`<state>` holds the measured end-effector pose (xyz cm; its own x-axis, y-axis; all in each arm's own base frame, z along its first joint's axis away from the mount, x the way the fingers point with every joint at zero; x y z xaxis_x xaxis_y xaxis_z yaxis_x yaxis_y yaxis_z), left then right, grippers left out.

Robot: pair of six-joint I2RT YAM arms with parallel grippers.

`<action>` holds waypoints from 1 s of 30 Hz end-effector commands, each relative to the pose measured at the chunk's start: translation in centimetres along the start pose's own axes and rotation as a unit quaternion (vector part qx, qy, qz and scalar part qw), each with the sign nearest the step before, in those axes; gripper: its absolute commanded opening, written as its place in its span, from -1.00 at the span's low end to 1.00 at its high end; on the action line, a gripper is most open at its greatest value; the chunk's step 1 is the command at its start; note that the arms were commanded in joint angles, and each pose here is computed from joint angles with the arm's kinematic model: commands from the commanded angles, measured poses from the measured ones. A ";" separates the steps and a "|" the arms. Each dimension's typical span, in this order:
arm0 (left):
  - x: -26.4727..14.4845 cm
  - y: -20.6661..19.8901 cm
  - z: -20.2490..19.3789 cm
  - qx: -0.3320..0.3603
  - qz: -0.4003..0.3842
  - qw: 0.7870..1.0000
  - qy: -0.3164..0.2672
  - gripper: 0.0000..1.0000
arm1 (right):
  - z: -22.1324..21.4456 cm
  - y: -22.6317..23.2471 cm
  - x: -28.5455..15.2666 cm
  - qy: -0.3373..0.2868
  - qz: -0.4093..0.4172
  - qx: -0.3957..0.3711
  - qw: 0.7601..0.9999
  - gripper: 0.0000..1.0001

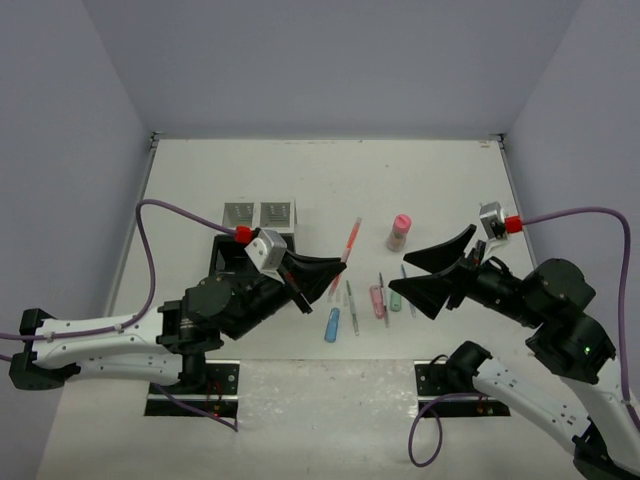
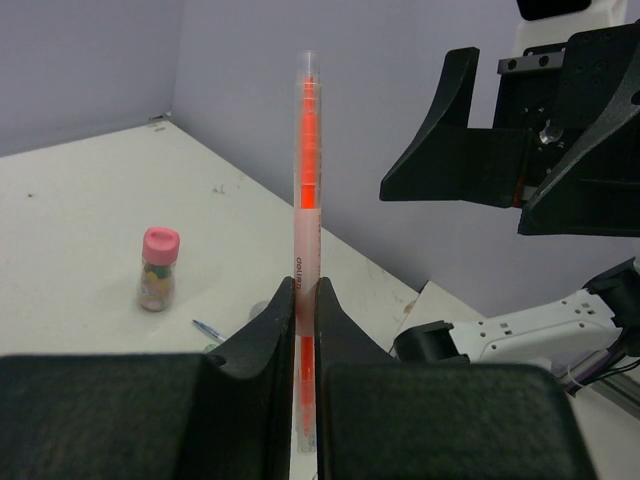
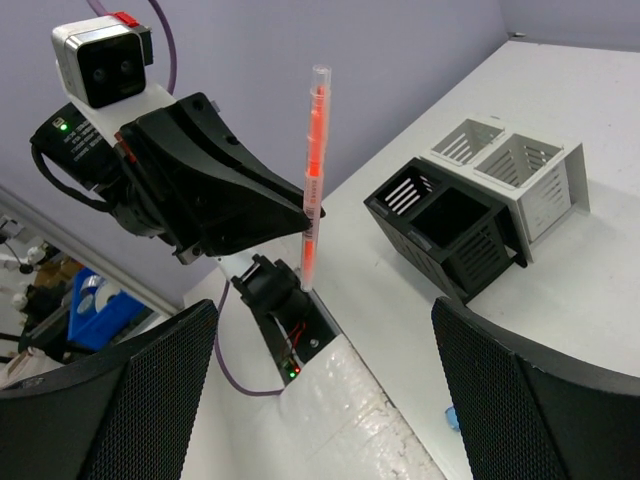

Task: Sort the stationery into containers
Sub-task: Place the pen in the storage box.

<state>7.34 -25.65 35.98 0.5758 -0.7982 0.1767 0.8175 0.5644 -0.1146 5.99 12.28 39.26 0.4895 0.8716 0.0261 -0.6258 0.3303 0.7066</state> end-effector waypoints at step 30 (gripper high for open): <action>4.2 9.2 0.4 0.040 0.302 0.951 0.043 -1.00 | 0.3 -1.2 -0.2 -0.051 -0.024 -0.026 0.998 0.77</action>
<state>11.20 -26.49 34.84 0.7904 -0.6093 0.0642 0.6125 0.7883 -0.0592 6.21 12.02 38.54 0.5213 0.8525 0.0391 -0.6242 0.3497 0.6986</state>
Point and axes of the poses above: each gripper's point midway between its finger pads, its own x axis out along the fingers, its own y axis along the line the jaws close on, z = x × y, the point moved 8 cm from there along -x, back along the fingers, and after that the axes turned 14 degrees about x, right-handed, at the moved point
